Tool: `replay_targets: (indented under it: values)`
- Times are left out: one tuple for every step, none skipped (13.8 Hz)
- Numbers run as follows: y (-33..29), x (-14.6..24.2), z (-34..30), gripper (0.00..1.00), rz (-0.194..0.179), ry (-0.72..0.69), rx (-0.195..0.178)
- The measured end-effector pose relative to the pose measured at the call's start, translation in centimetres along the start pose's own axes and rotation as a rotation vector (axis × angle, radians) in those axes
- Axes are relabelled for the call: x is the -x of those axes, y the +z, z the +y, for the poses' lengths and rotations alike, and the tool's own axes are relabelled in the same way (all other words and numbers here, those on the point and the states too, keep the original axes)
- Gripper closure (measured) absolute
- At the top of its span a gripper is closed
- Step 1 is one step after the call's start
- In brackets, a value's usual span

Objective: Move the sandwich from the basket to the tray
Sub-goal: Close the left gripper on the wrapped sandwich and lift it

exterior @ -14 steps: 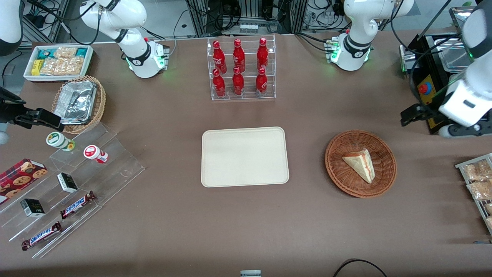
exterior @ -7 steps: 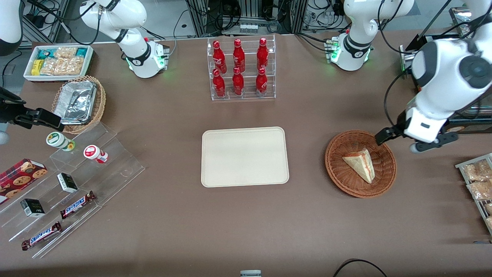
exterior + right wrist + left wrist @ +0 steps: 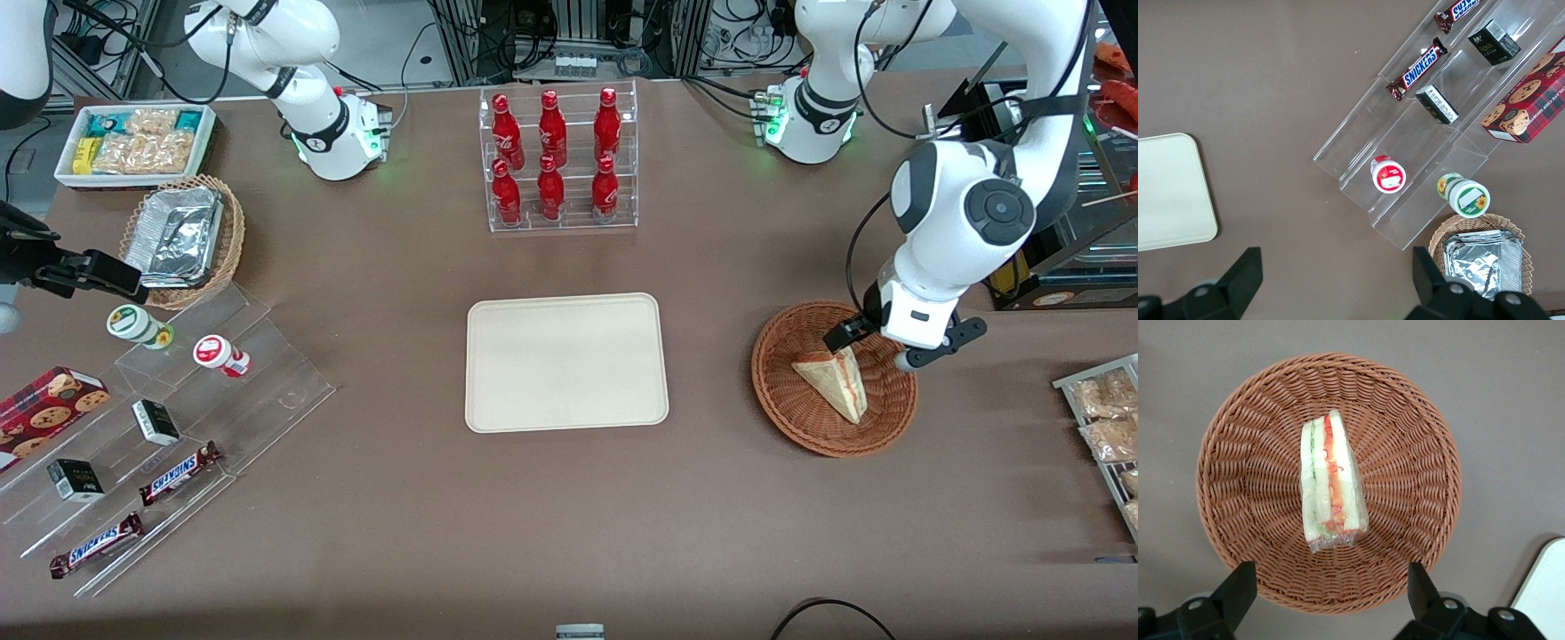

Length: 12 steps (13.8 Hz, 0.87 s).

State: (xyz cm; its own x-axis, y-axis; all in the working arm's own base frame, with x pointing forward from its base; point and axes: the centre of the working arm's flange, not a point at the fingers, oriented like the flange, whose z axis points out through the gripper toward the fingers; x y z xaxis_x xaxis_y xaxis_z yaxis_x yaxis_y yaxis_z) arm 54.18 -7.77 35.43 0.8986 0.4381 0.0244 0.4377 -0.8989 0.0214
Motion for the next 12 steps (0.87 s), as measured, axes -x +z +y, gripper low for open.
replay_targets:
  values:
    - [0.7,-0.1,0.0,0.0,-0.005,-0.002,-0.003]
    - [1.5,-0.2,0.0,0.0,-0.008,-0.003,-0.004]
    - [2.3,-0.3,0.0,0.0,-0.011,-0.005,-0.006]
    - [3.1,-0.4,0.0,0.0,-0.013,-0.006,-0.006]
    - [3.9,-0.5,-0.1,0.0,-0.013,-0.008,-0.005]
    - [4.5,-0.6,-0.1,0.0,-0.011,-0.01,-0.004]
    - [5.0,-0.6,-0.1,0.0,-0.011,-0.012,-0.003]
    - [5.4,-0.7,-0.2,0.0,-0.013,-0.013,-0.005]
    - [5.7,-0.7,-0.3,0.0,-0.016,-0.015,-0.007]
    - [6.0,-0.8,-0.3,0.0,-0.018,-0.016,-0.008]
    - [6.4,-0.8,-0.4,0.0,-0.018,-0.018,-0.008]
    - [6.7,-0.9,-0.4,0.0,-0.017,-0.019,-0.007]
